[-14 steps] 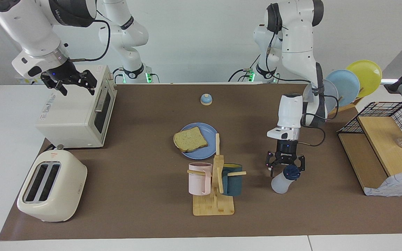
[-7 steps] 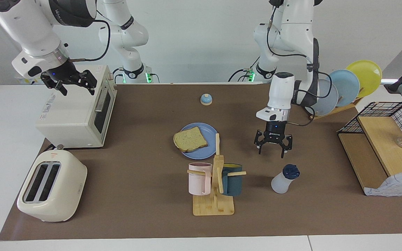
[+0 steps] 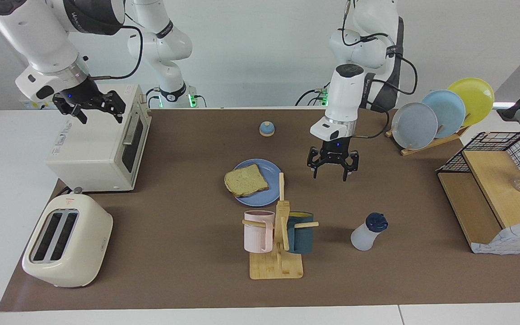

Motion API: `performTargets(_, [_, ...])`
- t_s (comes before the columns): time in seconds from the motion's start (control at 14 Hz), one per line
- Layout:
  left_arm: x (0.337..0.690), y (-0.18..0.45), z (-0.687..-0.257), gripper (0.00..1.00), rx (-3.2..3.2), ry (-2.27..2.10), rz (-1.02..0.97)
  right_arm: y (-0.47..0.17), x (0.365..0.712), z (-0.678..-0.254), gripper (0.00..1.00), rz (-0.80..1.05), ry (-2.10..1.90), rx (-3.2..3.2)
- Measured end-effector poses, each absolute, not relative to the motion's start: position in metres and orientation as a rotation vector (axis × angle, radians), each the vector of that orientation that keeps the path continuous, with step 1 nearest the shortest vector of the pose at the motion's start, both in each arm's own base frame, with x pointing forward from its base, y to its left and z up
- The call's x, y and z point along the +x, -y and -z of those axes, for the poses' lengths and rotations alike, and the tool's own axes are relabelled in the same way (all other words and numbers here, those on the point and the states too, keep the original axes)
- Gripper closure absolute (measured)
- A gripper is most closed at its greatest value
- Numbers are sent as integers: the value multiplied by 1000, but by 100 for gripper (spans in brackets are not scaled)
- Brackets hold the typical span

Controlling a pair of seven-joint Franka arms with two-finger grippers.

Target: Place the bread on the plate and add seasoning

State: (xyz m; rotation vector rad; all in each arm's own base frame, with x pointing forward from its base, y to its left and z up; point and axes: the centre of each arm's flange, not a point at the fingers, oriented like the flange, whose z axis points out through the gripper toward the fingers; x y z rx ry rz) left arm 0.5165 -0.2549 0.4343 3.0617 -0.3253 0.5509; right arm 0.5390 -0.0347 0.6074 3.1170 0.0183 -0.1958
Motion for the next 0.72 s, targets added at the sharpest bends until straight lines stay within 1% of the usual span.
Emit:
performTargets(0.14, [527, 254, -470, 0, 3074, 272, -451, 35, 539, -607, 0, 196, -18, 3117])
performTargets(0.29, [535, 241, -508, 0, 3080, 294, -312, 35, 539, -607, 0, 196, -18, 3117])
performTargets(0.5, [551, 184, -563, 0, 3101, 373, -165, 35, 539, -607, 0, 196, -18, 3117])
performTargets(0.72, [554, 119, -587, 0, 3102, 468, -62, 35, 539, -607, 0, 196, -18, 3117])
